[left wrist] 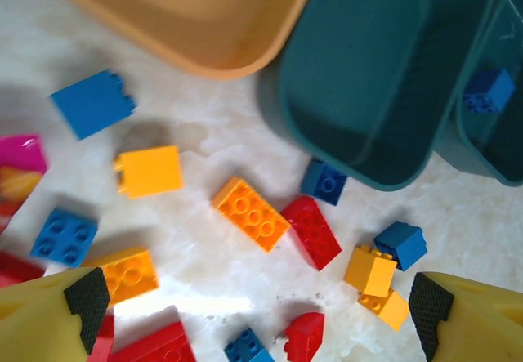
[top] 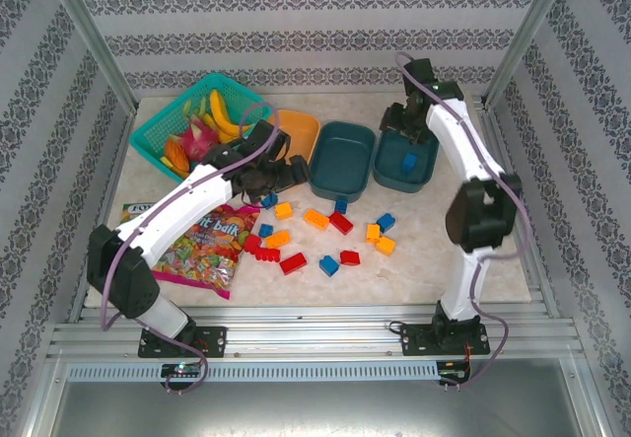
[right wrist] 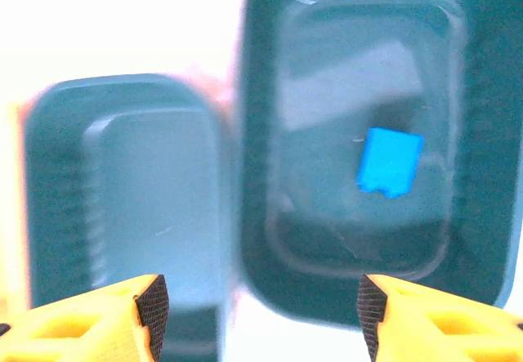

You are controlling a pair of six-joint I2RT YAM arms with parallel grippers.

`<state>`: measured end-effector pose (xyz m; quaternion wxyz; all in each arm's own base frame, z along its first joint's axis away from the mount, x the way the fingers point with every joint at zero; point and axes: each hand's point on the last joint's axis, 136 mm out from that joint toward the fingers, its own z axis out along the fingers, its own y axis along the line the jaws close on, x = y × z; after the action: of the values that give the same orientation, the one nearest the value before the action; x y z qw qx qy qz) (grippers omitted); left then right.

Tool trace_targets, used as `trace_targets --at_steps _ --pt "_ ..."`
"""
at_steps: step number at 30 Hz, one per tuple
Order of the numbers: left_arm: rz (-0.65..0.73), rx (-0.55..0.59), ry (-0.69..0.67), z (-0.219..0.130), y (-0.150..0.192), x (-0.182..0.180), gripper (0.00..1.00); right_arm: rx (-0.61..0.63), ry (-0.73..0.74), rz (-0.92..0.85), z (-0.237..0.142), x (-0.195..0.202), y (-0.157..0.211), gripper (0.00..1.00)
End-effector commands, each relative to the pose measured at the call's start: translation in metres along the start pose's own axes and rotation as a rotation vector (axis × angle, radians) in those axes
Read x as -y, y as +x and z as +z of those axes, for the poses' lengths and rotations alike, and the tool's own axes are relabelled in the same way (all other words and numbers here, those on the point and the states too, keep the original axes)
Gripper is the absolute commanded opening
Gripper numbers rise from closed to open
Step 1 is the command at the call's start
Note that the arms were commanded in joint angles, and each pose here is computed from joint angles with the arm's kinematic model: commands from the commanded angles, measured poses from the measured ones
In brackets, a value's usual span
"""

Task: Sort the legos into containers by color

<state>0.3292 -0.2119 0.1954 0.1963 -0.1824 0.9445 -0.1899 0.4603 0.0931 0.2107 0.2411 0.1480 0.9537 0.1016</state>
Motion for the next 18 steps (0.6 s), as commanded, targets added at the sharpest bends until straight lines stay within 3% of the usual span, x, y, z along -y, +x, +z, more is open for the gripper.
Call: trace_targets --at_steps 1,6,10,12,18 --pt "-0.18 -0.024 -0.142 -0.012 0.019 -0.054 0.94 0.102 -0.161 -0.095 -0.042 -0.04 0.027 0.65" --pt "-0.42 -0.115 -0.192 0.002 0.063 -0.091 0.88 0.09 -0.531 -0.291 -0.07 -0.098 0.134 0.71" --pt "-0.555 -0.169 -0.246 0.016 0.09 -0.111 0.86 0.115 -0.763 -0.434 -0.09 -0.116 0.214 0.82" --pt "-0.612 -0.165 -0.249 0.02 0.096 -0.116 0.85 0.146 -0.784 -0.498 -0.094 -0.113 0.242 0.89" --pt "-0.719 -0.073 -0.301 0.025 0.095 -0.137 0.78 0.057 -0.752 -0.535 -0.086 -0.097 0.276 0.88"
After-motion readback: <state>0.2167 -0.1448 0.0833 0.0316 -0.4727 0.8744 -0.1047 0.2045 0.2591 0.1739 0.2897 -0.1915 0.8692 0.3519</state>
